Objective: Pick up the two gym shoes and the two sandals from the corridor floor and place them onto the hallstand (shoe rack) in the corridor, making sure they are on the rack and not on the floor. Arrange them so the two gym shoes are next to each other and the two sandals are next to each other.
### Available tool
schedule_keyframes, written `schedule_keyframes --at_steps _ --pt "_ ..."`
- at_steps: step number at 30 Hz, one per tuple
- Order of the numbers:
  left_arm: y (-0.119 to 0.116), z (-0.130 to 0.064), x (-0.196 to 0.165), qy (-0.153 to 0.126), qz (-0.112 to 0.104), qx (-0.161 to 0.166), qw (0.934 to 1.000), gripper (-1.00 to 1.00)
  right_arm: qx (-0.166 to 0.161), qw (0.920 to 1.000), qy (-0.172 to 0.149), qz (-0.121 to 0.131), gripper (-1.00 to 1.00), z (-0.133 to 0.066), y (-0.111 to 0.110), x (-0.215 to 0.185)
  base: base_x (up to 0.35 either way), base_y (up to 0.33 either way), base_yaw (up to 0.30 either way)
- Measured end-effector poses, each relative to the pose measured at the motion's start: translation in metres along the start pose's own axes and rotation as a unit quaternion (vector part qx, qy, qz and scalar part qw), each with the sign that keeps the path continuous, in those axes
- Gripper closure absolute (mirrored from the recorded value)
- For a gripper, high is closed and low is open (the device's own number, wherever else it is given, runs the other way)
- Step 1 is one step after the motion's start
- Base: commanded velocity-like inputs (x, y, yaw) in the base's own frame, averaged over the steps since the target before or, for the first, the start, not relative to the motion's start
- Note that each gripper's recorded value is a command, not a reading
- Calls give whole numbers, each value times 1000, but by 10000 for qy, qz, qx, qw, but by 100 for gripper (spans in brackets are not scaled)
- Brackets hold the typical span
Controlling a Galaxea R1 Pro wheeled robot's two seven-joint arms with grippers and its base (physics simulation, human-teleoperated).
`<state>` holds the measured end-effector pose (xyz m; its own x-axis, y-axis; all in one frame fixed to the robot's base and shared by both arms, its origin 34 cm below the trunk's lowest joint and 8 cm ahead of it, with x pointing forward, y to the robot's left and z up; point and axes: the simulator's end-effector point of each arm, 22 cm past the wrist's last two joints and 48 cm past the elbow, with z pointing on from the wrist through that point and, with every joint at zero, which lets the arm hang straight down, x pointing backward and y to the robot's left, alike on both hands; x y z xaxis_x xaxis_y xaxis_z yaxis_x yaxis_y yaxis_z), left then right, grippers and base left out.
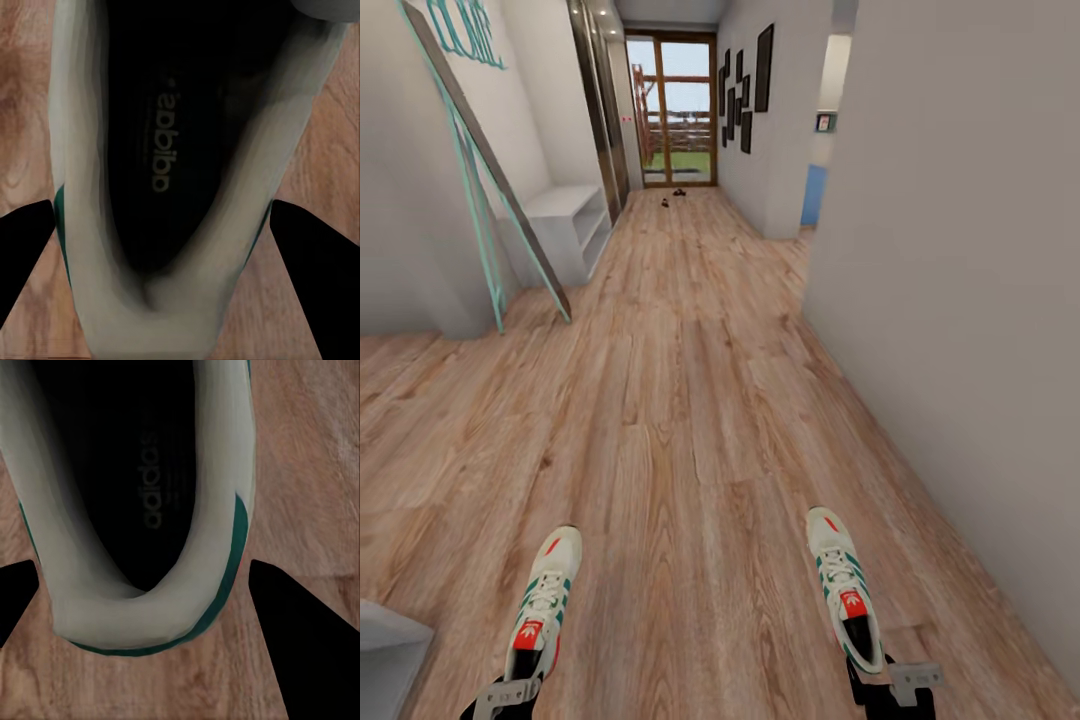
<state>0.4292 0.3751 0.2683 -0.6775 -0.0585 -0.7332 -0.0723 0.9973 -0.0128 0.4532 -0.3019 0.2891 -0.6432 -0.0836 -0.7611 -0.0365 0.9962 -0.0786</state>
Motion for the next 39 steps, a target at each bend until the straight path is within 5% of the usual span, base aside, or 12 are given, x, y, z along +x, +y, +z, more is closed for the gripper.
schedule_keyframes --at_steps 15,39 --pt "-2 -2 3 32 -49 10 10000 100 -9 10000 8 14 100 -1 1 1 270 -122 278" --pt "-2 -1 -3 -35 -54 5 10000 100 -24 10000 -29 17 100 -1 3 -3 12 -6 220"
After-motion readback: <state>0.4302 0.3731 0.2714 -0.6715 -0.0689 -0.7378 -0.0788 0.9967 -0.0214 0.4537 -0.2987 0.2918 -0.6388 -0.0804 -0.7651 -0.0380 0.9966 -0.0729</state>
